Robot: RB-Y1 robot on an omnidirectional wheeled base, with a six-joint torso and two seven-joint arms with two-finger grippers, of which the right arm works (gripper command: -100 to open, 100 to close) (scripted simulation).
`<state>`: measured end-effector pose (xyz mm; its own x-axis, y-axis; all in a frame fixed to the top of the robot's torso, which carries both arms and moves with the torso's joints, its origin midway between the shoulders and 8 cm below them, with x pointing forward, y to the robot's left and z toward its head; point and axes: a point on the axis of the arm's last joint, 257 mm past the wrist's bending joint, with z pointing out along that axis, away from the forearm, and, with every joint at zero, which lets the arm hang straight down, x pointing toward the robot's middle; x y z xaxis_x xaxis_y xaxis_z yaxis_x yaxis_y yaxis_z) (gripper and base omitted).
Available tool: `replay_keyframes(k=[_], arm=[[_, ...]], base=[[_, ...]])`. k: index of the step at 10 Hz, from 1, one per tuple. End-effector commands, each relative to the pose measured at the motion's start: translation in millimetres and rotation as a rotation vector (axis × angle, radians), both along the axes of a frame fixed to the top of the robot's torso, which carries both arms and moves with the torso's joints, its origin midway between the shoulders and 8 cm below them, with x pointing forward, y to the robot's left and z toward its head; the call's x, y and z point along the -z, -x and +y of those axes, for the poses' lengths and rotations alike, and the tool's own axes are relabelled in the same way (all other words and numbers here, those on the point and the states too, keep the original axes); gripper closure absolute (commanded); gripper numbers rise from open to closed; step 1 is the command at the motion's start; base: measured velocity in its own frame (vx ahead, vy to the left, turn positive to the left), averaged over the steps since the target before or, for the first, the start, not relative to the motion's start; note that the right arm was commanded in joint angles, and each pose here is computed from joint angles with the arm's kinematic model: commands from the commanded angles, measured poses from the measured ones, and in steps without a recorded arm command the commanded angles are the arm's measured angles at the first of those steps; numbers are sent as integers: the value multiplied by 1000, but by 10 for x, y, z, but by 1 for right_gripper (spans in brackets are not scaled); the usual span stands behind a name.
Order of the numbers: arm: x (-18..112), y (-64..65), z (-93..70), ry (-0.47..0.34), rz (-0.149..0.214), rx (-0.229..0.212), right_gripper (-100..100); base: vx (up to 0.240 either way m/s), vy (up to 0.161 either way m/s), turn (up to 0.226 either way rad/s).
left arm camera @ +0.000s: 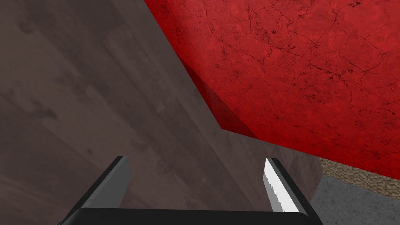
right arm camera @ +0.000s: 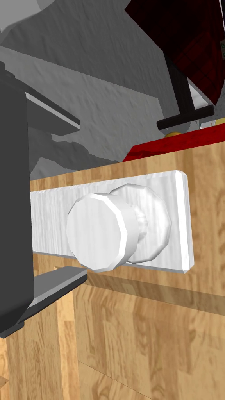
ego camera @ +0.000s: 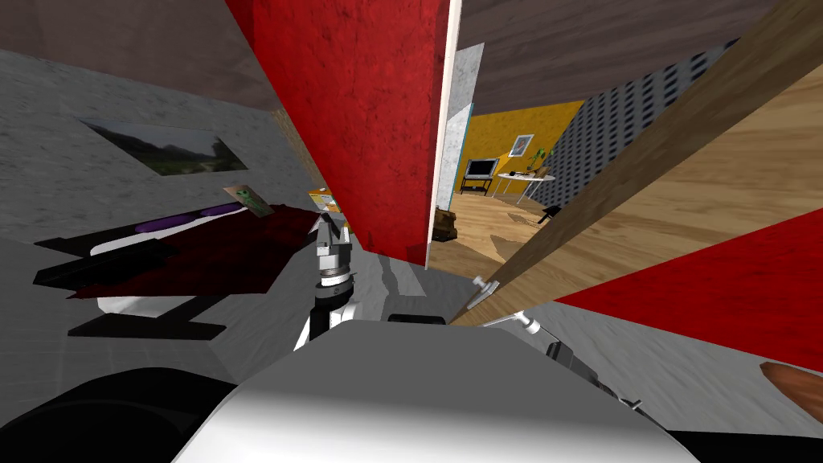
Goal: Pull the door open
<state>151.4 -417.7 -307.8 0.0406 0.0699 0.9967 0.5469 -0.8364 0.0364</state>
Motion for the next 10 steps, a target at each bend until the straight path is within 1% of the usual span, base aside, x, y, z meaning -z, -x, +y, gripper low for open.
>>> replay_keyframes(k=[1, 3, 6, 10], arm=[[50, 113, 137, -29, 15, -25, 100], [42, 119, 146, -31, 12, -29, 100], [42, 119, 146, -31, 12, -29, 100], [22, 132, 165, -37, 6, -37, 100]], base=[[-120, -81, 22], [-69, -50, 41], [6, 5, -9], [-32, -24, 41]])
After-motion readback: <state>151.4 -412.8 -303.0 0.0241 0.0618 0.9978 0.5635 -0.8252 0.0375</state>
